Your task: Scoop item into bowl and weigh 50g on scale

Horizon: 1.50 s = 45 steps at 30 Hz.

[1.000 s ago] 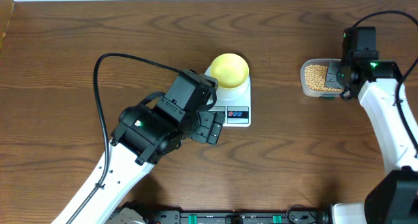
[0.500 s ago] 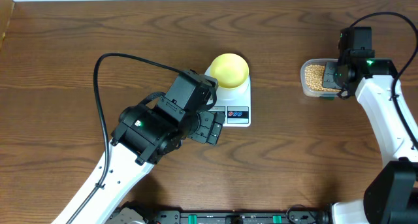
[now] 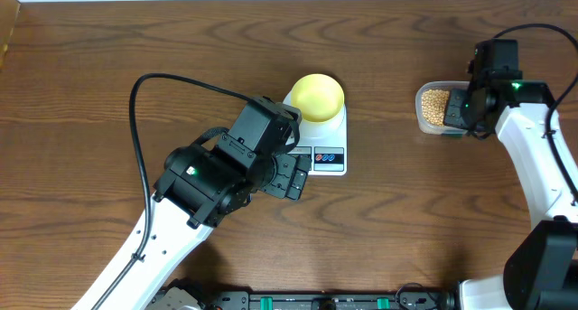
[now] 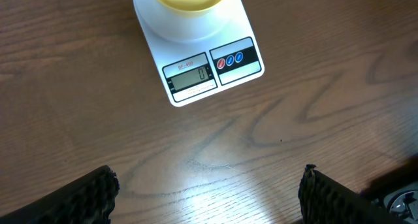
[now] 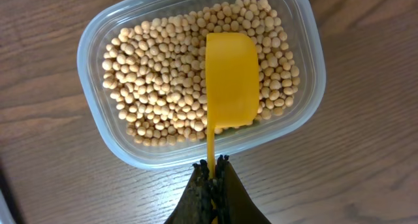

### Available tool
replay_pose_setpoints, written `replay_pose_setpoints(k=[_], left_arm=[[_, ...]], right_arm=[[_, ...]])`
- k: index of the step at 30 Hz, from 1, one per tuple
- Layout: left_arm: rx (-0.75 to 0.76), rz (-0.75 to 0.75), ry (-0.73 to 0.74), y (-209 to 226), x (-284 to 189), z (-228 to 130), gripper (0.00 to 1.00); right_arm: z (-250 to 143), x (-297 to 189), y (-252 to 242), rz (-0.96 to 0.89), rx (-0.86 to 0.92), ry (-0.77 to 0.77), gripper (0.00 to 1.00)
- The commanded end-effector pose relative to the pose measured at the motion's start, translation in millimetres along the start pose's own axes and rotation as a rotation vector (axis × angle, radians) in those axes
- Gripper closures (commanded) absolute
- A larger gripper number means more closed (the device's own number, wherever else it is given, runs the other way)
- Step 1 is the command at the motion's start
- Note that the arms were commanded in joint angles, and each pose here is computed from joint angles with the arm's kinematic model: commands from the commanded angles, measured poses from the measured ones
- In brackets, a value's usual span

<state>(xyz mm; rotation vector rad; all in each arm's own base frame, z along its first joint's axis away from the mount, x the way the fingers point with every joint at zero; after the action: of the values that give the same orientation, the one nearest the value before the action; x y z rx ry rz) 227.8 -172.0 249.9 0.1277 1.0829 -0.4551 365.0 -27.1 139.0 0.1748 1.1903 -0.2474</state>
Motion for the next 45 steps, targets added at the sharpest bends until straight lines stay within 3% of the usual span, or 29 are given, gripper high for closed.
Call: replay_pose_setpoints(k=[1, 13, 31, 45], left_arm=[[0.018, -0.016, -0.039, -2.1, -12.0, 7.6, 0.09], [0.017, -0.016, -0.039, -2.1, -12.0, 7.6, 0.09], [0.018, -0.016, -0.039, -2.1, -12.0, 7.6, 0.09], [0.018, -0.016, -0.039, -2.1, -12.0, 7.6, 0.09]], right_arm=[[0.0, 2.4, 0.4, 0.056, 0.054, 0.031, 0.99], [-13.4, 33.2, -3.6, 0.137, 0.124, 0.163, 0.99], [-21.8, 15.2, 11.4, 0.235, 0.140, 0.247, 0.99], [-11.6, -1.5, 14.7, 0.453, 0.192, 0.258, 0.99]])
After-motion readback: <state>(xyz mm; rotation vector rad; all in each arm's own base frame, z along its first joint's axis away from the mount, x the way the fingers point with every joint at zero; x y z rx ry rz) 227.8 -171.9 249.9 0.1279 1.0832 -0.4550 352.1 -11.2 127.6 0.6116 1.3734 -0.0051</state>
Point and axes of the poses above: each gripper's point midway between its finger pads, its own x axis out along the fingers, its own y axis along the line the jaws close on, z = x × y, the point moved 2 cm from there along -x, back along the fingers
